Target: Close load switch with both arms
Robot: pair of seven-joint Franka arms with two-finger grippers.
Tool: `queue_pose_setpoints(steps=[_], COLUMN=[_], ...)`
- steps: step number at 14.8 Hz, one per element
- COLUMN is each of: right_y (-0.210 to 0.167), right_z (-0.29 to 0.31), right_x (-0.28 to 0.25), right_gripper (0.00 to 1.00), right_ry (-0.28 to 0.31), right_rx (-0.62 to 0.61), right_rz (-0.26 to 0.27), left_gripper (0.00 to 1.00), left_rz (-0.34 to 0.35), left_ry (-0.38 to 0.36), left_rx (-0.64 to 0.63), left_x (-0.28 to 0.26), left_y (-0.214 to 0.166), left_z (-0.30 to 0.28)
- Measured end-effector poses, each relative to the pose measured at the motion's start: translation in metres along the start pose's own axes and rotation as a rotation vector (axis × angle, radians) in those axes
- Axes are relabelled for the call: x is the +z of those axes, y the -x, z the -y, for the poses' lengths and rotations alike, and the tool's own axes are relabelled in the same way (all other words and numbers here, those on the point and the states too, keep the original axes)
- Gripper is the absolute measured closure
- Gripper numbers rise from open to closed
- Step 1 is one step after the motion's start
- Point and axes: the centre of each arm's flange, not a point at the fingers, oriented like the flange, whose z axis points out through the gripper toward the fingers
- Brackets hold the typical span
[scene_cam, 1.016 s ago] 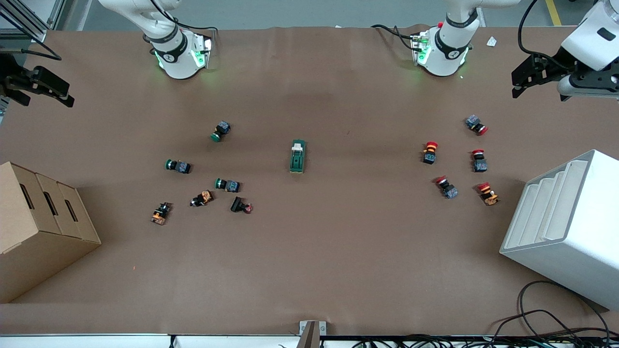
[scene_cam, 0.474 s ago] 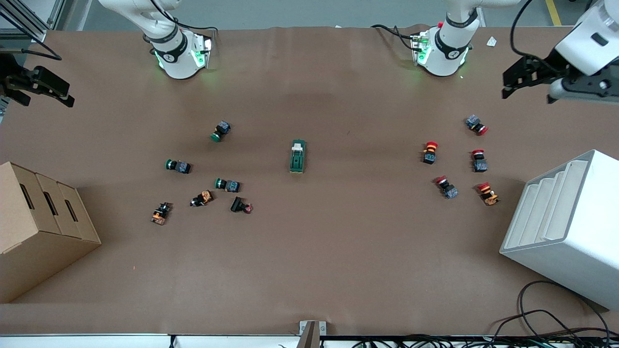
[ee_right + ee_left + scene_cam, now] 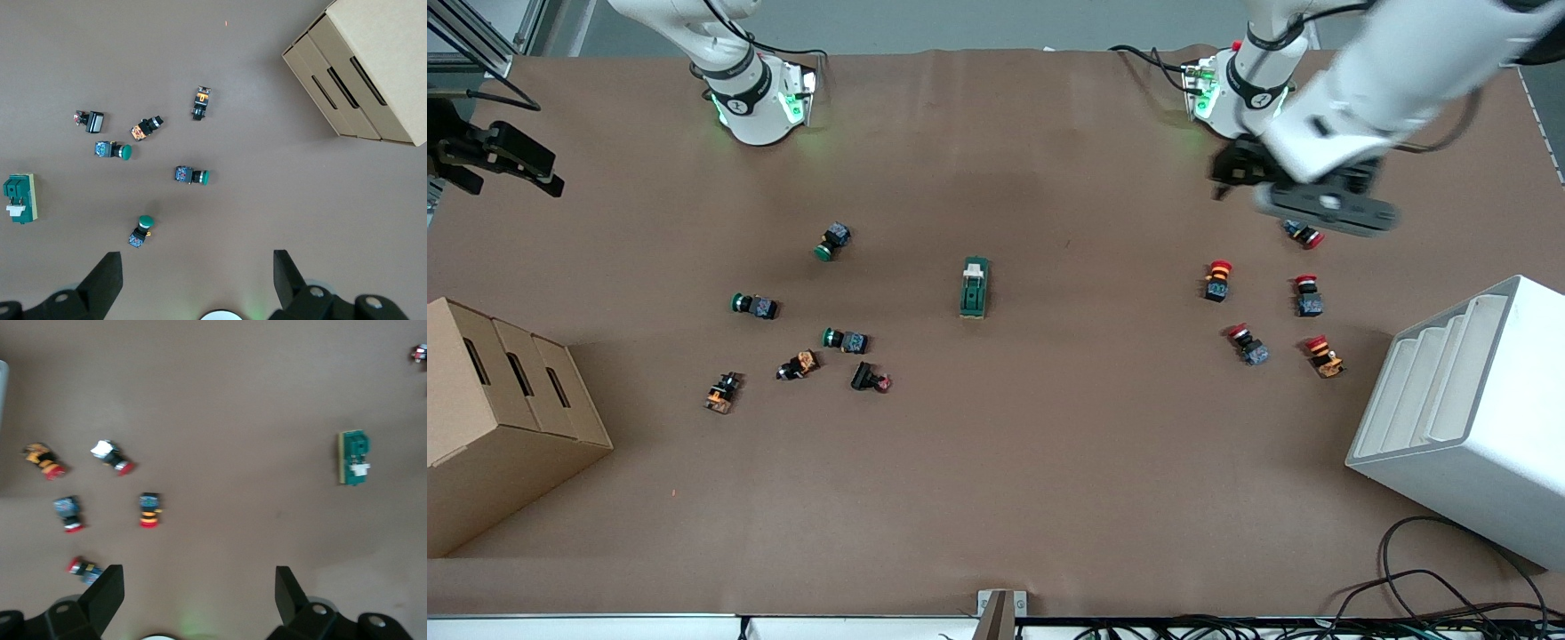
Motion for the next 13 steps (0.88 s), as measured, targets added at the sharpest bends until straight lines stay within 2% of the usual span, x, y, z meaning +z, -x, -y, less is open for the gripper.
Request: queue_pose_setpoints(steps=[5, 8, 13], right_y=[0.001, 0.001, 0.003], right_z=[0.001, 0.002, 0.003], right_x=[0.0, 0.0, -0.012], right_gripper=[0.0, 0.0, 0.0], right_ry=[0.0, 0.0, -0.001], right_rx=[-0.002, -0.004, -0.005], right_rz=[0.005, 0.005, -0.021], left_gripper=[0.0, 0.0, 0.0], left_rz=[-0.086, -0.163, -0.283], left_ry=[-0.025, -0.055, -0.158], left_rx=[-0.009, -0.006, -0.04], left_x=[0.051, 0.096, 0.201], left_y=[0.024, 0.035, 0.065], left_z=[-0.149, -0.22, -0.315])
